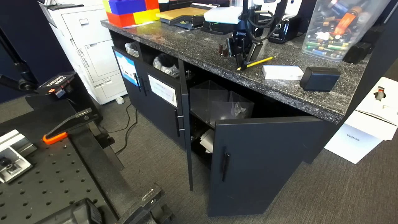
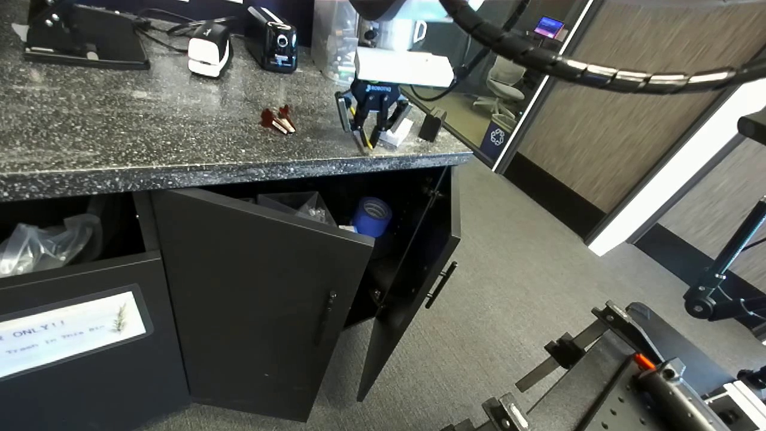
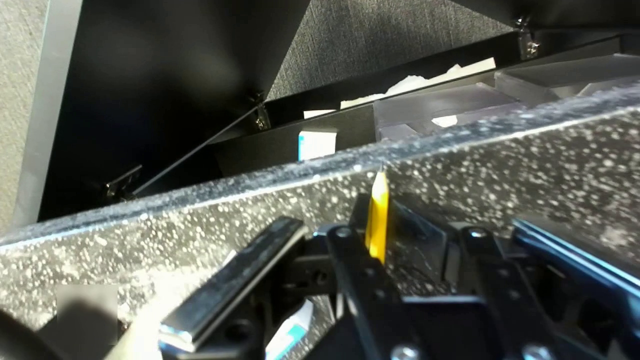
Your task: Move the pencil to the left
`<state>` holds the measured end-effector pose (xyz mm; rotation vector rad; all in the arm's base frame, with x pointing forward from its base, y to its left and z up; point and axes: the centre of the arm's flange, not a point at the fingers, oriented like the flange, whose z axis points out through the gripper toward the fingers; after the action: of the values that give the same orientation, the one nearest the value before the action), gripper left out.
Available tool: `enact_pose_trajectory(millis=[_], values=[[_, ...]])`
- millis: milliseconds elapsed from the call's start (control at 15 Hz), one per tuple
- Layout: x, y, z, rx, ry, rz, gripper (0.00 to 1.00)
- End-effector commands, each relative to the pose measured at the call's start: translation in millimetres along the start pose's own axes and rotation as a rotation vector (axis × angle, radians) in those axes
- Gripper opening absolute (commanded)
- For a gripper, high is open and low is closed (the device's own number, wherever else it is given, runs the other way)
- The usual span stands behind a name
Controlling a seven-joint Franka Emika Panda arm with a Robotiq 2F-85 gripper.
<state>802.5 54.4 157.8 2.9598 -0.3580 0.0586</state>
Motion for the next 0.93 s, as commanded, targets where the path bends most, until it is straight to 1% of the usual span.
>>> enact_pose_trajectory(millis=[0, 133, 267, 333, 467, 533, 667, 867], values=[[32.9, -29.4, -80.0, 0.047, 0.087, -0.067, 0.04], [24.7, -47.8, -129.5, 0.078, 0.131, -0.140, 0.04], [24.2, -80.5, -173.0, 0.119, 0.146, -0.248, 0.04], [24.0, -98.8, -190.2, 0.140, 0.151, -0.302, 0.04], [19.6, -139.3, -209.0, 0.177, 0.142, -0.403, 0.04], [15.5, -157.1, -213.4, 0.190, 0.134, -0.455, 0.04], [6.7, -186.5, -207.8, 0.209, 0.107, -0.553, 0.04], [-11.3, -215.0, -174.5, 0.223, 0.045, -0.678, 0.04]])
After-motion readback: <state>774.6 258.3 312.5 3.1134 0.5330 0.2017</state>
